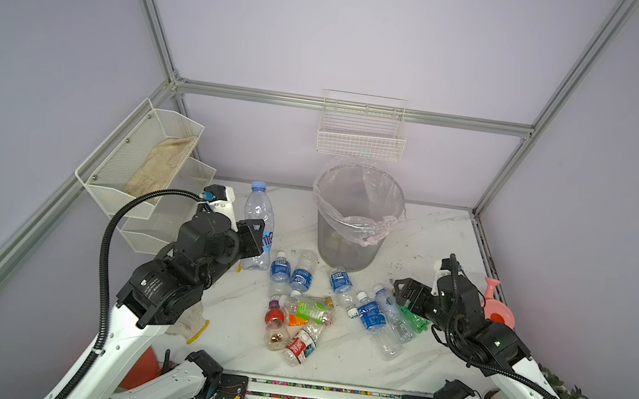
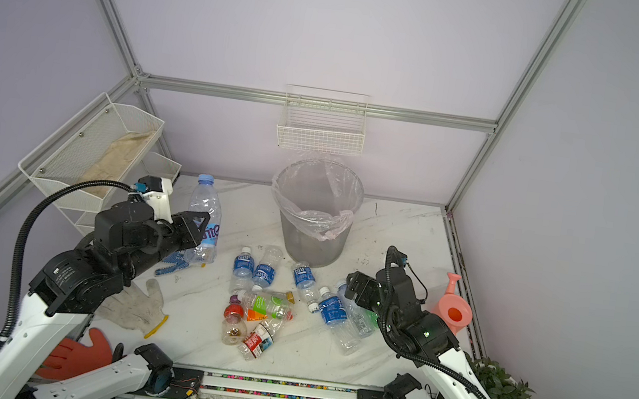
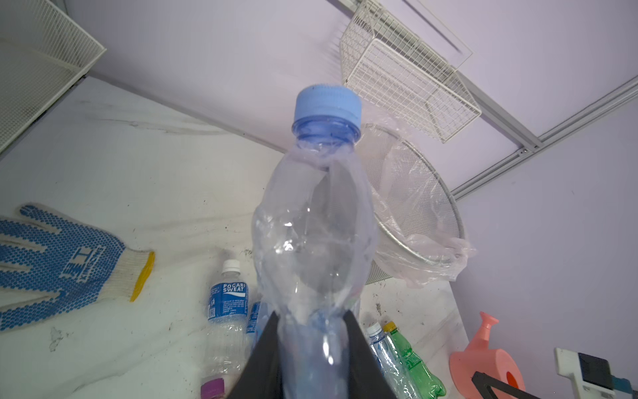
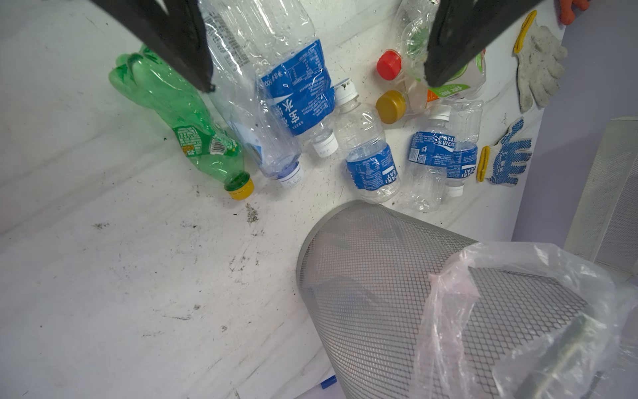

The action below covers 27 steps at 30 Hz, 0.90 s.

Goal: Throw the plastic bottles in the bin
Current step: 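Lift the light-blue-capped bottle with the left gripper and carry it over the bin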

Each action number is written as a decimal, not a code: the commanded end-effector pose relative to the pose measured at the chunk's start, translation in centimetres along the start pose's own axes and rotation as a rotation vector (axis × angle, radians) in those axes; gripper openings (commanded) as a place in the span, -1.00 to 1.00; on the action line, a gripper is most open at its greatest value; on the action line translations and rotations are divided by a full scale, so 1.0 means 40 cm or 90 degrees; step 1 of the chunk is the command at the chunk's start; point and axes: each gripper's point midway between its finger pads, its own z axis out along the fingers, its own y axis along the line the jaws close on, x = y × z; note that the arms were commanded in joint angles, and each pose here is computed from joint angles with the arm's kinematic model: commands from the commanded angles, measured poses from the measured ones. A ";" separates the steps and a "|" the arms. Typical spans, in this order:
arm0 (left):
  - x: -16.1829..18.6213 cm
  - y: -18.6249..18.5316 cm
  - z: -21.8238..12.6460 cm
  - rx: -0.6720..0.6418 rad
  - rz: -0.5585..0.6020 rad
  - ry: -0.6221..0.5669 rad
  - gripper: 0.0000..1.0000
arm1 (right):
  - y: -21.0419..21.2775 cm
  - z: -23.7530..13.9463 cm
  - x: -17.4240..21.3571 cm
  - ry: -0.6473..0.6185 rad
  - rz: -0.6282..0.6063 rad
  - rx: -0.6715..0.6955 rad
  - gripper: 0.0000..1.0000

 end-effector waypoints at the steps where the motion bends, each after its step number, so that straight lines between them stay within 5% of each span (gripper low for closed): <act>1: -0.116 -0.096 -0.059 0.096 0.012 -0.080 -0.52 | 0.008 0.005 -0.007 -0.006 0.013 -0.007 0.95; 27: -0.236 -0.278 -0.001 0.200 0.040 -0.119 -0.53 | 0.001 0.009 0.009 0.001 0.014 -0.011 0.95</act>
